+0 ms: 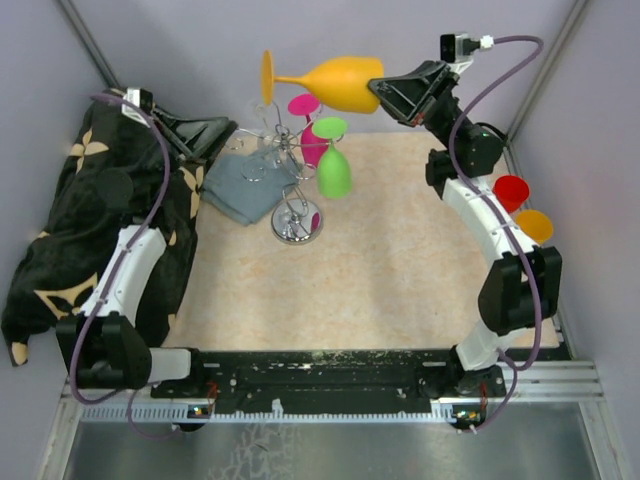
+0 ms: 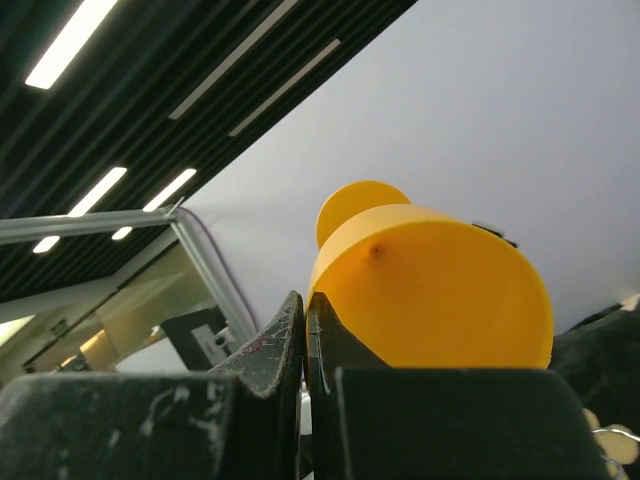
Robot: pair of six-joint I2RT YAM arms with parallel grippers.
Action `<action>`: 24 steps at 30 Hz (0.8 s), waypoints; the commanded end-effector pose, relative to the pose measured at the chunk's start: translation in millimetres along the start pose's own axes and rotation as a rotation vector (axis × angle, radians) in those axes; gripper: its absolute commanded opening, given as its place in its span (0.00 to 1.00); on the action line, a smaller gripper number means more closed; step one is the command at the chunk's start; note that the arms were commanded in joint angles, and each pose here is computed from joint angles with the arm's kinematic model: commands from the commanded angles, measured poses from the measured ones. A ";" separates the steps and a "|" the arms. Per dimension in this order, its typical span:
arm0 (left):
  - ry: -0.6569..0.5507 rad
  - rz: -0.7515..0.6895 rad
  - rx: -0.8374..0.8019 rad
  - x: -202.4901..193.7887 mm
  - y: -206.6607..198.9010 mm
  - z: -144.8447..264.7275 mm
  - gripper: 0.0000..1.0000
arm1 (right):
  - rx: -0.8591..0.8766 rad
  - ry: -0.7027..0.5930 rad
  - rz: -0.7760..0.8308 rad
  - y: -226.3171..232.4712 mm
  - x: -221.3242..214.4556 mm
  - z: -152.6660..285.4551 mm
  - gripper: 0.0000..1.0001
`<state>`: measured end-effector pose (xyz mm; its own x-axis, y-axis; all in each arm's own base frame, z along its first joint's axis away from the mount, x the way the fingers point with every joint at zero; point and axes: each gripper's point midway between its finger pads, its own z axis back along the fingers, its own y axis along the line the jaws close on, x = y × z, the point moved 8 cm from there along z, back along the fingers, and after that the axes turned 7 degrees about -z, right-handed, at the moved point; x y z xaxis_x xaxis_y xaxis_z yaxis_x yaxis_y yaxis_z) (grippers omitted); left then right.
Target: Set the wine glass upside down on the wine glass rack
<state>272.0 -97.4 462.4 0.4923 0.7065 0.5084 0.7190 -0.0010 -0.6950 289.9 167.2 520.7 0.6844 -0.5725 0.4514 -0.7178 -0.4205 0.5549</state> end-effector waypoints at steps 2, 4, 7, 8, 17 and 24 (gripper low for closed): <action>-0.009 0.039 -0.220 -11.3 -22.2 -13.2 0.45 | 0.187 0.096 0.001 29.3 -22.6 -13.9 0.00; -0.011 0.044 -0.266 -12.6 -27.3 -15.6 0.45 | 0.176 0.100 -0.029 13.0 -23.7 -14.4 0.00; -0.017 0.062 -0.314 -13.1 -32.4 -17.3 0.45 | 0.186 0.103 -0.047 8.1 -27.9 -16.1 0.00; -0.018 0.065 -0.329 -13.2 -34.4 -17.9 0.45 | 0.189 0.107 -0.050 6.9 -29.6 -17.0 0.00; -0.017 0.123 -0.459 -14.1 -49.5 -21.2 0.45 | 0.187 0.114 -0.111 -12.8 -43.1 -20.8 0.00; -0.017 0.136 -0.462 -14.5 -48.1 -23.5 0.41 | 0.183 0.125 -0.135 -21.7 -50.3 -27.3 0.00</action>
<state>254.4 -126.3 489.2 0.6150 0.6846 0.3913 0.7555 -0.3695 -0.5410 291.9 223.8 487.3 0.8241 -0.3944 0.4067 -0.5665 -0.5705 0.5947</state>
